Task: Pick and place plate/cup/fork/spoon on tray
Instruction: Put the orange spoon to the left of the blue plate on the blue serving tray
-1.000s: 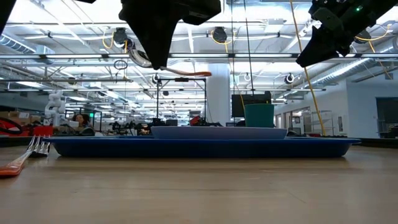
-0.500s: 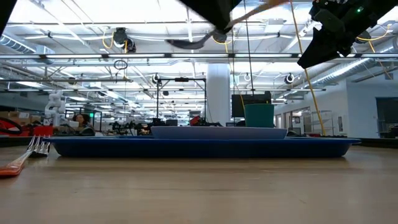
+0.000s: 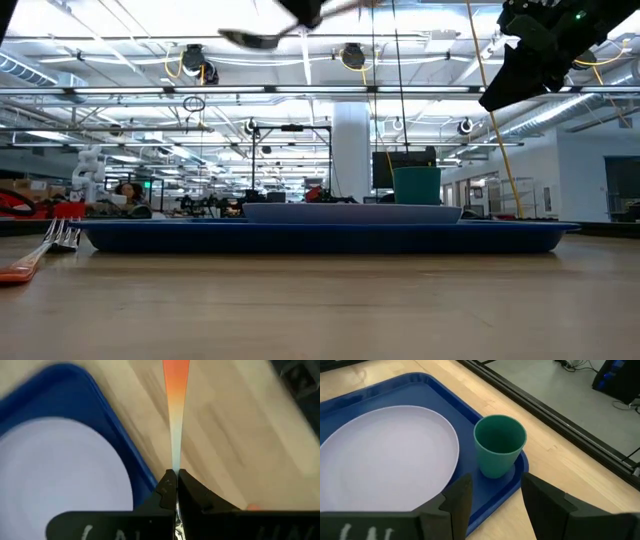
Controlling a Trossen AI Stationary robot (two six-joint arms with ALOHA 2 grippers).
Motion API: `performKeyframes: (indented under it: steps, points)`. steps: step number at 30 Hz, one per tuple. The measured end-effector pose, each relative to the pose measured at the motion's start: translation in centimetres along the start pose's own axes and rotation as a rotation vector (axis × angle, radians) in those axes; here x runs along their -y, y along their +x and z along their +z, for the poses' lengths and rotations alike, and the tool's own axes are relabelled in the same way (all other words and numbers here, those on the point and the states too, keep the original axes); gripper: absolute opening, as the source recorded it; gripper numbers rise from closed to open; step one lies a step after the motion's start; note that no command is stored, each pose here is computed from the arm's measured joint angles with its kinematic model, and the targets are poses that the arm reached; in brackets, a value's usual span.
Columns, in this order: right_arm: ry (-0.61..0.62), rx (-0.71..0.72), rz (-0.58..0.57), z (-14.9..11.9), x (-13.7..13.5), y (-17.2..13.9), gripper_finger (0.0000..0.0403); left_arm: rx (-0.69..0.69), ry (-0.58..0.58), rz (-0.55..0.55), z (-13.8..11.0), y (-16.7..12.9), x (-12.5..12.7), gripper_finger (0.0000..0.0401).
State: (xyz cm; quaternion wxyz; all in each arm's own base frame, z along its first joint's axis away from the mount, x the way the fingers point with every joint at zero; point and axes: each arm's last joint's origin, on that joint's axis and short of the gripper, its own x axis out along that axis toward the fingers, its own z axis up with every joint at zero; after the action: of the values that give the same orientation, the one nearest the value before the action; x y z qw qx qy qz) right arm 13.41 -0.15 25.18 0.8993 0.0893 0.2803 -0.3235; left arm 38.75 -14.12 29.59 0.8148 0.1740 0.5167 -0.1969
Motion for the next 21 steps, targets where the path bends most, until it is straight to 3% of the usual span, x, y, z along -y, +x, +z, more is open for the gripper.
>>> performKeyframes:
  steps: [4,9,14,21]
  points:
    - [-0.010,-0.014,-0.004,-0.6,0.0,0.4,0.0160,0.126,-0.023,0.057,-0.6,-1.1,0.9,0.0001]
    - [-0.001,-0.003,0.002,-0.7,0.0,0.4,0.0160,0.240,-0.060,0.107,-3.3,-1.7,0.7,0.0001]
    - [0.014,0.018,0.011,-0.5,0.1,0.2,0.0160,0.242,-0.058,0.132,-7.0,-2.2,0.2,0.0001]
    - [0.012,0.026,0.013,-0.5,0.2,0.1,0.0160,0.190,0.038,0.164,-11.0,-1.4,-0.3,0.0001]
